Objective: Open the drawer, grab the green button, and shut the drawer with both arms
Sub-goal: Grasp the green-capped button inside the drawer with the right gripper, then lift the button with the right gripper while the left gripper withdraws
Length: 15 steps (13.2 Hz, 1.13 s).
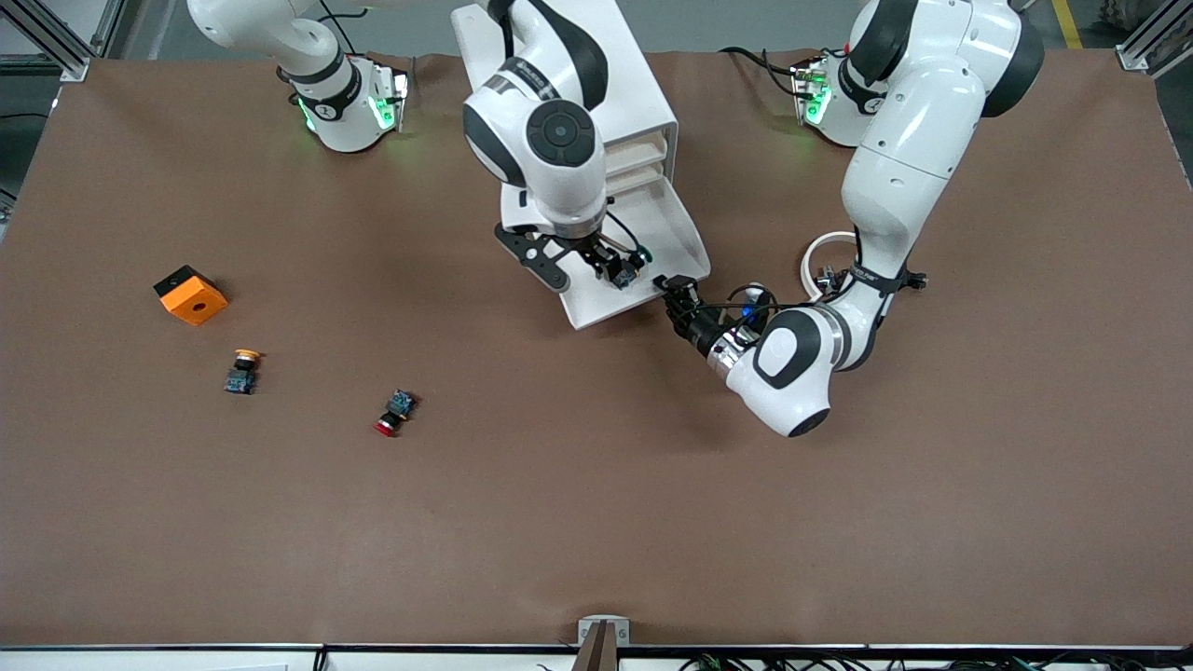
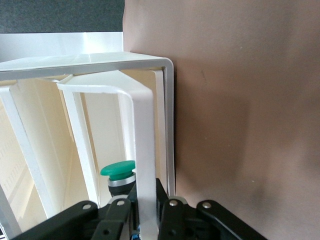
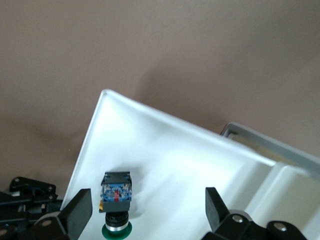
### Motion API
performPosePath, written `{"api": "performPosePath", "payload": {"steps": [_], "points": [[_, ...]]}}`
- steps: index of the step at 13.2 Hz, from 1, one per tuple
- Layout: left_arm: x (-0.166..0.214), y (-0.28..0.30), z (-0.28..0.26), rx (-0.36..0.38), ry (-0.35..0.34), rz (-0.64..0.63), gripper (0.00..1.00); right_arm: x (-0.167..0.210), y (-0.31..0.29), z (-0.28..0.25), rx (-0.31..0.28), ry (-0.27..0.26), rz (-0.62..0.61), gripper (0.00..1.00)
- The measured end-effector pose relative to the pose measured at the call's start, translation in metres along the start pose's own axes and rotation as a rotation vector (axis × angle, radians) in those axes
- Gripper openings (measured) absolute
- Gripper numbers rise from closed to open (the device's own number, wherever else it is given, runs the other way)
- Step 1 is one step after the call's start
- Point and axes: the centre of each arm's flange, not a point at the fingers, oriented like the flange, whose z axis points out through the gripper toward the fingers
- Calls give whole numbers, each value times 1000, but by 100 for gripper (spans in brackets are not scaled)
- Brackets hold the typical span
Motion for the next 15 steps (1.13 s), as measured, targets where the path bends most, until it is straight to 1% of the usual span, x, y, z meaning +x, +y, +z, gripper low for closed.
{"api": "performPosePath", "payload": {"steps": [2, 3, 4, 6, 9, 12, 13, 14, 15], "points": [[1, 1, -5, -4, -5, -1, 11, -15, -8, 18, 29, 1, 15, 100], [1, 2, -9, -15, -11, -3, 13, -22, -11, 27, 39, 1, 16, 100], [2, 2, -15, -26, -18, -2, 13, -29, -13, 34, 42, 2, 13, 100], [4, 4, -33, -56, -40, -2, 30, -33, -14, 42, 40, 3, 11, 100], [8, 5, -50, -67, -63, 0, 61, -27, -17, 41, 64, 7, 21, 100], [7, 3, -54, -74, -64, 6, 93, -18, -21, 45, 80, 11, 35, 100], [6, 0, -60, -85, -61, 12, 100, -13, -23, 47, 81, 13, 45, 100], [5, -3, -70, -107, -55, 19, 100, -7, -24, 50, 80, 15, 54, 100], [5, -6, -85, -144, -49, 26, 100, -3, -25, 53, 78, 15, 65, 100]]}}
